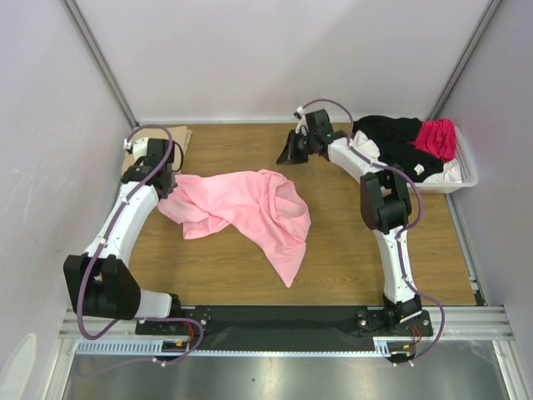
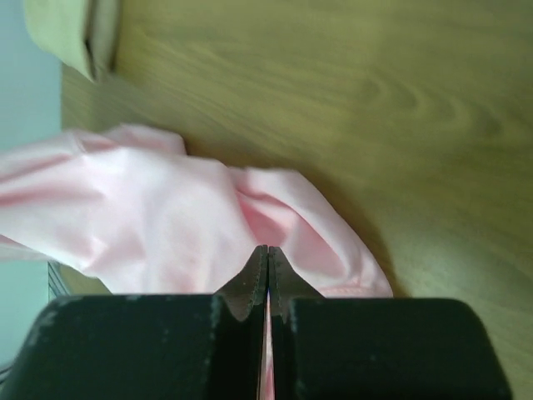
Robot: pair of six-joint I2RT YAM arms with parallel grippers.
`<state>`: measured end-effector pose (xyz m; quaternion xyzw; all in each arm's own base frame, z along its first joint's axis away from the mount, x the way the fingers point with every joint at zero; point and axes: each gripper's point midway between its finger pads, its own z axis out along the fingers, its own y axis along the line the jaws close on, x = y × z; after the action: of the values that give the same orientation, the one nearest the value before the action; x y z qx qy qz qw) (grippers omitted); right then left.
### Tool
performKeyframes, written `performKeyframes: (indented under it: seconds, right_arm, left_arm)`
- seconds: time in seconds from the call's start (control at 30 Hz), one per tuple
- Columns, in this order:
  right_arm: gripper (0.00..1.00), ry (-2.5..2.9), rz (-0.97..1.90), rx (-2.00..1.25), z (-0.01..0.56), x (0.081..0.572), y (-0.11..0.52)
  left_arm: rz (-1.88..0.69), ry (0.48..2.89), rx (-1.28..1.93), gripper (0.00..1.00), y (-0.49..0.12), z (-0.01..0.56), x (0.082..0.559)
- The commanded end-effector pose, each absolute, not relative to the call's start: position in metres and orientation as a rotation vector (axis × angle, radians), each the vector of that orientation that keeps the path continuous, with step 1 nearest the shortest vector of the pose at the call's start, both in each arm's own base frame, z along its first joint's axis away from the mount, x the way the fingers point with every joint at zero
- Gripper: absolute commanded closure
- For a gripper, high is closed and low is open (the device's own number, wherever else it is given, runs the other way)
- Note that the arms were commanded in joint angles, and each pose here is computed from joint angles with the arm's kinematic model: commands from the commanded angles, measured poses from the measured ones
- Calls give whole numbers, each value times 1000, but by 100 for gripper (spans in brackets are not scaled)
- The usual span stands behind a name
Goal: Fold and stack the t-shirts
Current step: Flatten the tshirt out
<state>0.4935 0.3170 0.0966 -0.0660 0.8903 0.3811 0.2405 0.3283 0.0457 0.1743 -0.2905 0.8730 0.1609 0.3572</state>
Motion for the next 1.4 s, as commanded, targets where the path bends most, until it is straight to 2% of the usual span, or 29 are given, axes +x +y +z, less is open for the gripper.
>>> performKeyframes:
  seconds: [0.0, 0.03, 0.1, 0.13, 0.23, 0.27, 0.33, 0.53, 0.9, 1.07, 1.2, 1.23, 1.3, 1.37]
  right_arm:
    - [100, 2269, 1029, -166, 167, 520, 316]
    - [100, 2302, 1021, -124, 167, 518, 308]
    - [90, 2352, 1049, -46, 164, 512, 303]
    - [75, 2399, 1045, -10, 152, 505, 298]
    - [58, 2472, 1036, 48, 141, 485, 291]
    - [46, 2517, 1019, 77, 126, 475, 287]
    - [36, 2522, 1040, 128, 127, 466, 288]
    - [33, 2583, 1068, 242, 105, 445, 299]
    - [36, 2532, 1160, 350, 80, 459, 327]
    - [44, 2513, 1182, 357, 76, 472, 336]
    - [60, 2466, 1196, 348, 88, 482, 340]
    - [78, 2440, 1216, 339, 94, 486, 342]
    - [100, 2381, 1233, 315, 116, 497, 346]
    - [100, 2340, 1223, 280, 132, 504, 346]
  left_arm:
    - [376, 2119, -731, 99, 54, 217, 339]
    - [371, 2107, -728, 99, 54, 220, 341]
    - [358, 2099, -718, 98, 53, 222, 341]
    - [356, 2099, -718, 98, 53, 220, 341]
    - [342, 2113, -714, 99, 51, 215, 341]
    - [337, 2117, -714, 99, 50, 214, 341]
    - [324, 2129, -712, 100, 47, 210, 342]
    - [305, 2165, -688, 100, 43, 199, 339]
    - [284, 2141, -656, 100, 42, 205, 333]
    - [284, 2128, -660, 100, 44, 206, 329]
    - [294, 2115, -668, 100, 48, 208, 327]
    - [293, 2106, -670, 100, 49, 210, 326]
    - [294, 2095, -669, 100, 50, 213, 328]
    - [303, 2083, -668, 100, 53, 217, 328]
